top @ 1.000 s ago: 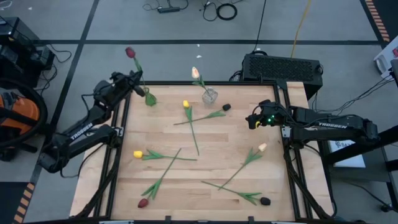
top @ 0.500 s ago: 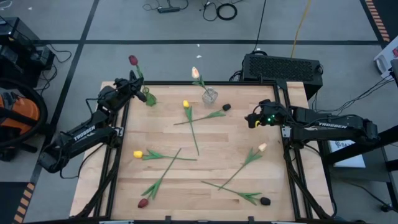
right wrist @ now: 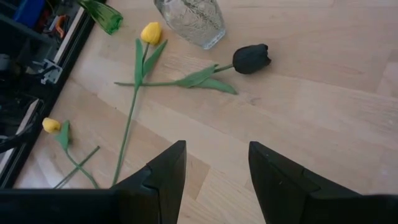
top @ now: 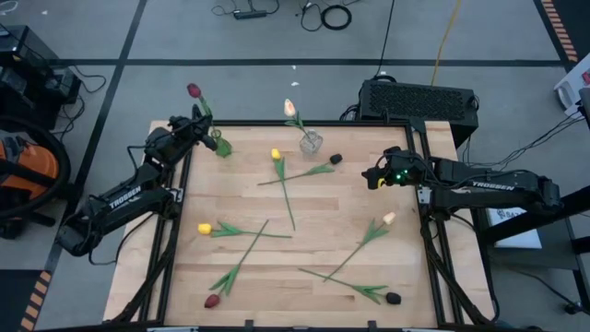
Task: Sort flowers into vase by color
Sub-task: Put the top red tulip into the green vase
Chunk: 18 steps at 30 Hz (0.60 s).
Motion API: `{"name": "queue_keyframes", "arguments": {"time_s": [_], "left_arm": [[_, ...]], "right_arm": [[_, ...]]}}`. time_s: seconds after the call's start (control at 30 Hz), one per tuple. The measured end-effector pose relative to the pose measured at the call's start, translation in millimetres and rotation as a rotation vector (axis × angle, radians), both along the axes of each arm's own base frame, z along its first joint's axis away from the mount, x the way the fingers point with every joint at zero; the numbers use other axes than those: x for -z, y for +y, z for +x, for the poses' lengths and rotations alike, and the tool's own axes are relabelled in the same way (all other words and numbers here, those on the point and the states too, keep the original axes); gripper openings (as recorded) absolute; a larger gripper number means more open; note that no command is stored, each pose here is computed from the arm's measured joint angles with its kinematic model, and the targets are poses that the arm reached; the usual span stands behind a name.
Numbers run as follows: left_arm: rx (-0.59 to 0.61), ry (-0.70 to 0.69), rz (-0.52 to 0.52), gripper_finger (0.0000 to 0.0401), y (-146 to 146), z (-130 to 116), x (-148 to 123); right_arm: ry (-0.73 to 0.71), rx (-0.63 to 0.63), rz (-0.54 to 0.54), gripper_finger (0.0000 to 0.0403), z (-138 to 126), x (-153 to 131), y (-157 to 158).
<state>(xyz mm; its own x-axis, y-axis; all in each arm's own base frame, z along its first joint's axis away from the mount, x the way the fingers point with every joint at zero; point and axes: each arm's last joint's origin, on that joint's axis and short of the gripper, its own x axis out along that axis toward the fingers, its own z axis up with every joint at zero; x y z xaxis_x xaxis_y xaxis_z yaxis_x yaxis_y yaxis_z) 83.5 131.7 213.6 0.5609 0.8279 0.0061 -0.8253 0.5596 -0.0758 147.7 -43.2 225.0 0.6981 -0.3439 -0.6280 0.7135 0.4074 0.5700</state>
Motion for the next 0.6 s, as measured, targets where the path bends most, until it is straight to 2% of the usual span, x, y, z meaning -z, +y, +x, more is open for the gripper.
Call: {"name": "queue_keyframes", "arguments": {"time_s": [0.33,0.6], "left_arm": [[-0.001,0.007,0.001,0.0047,0.0,0.0,0.3],[-0.001,0.004,0.003,0.0132,0.0,0.0,0.0]], "right_arm": [[-0.001,0.007,0.001,0.0167,0.0,0.0,-0.1],[-0.001,0.007,0.001,0.0167,-0.1,0.0,-0.1]]}}
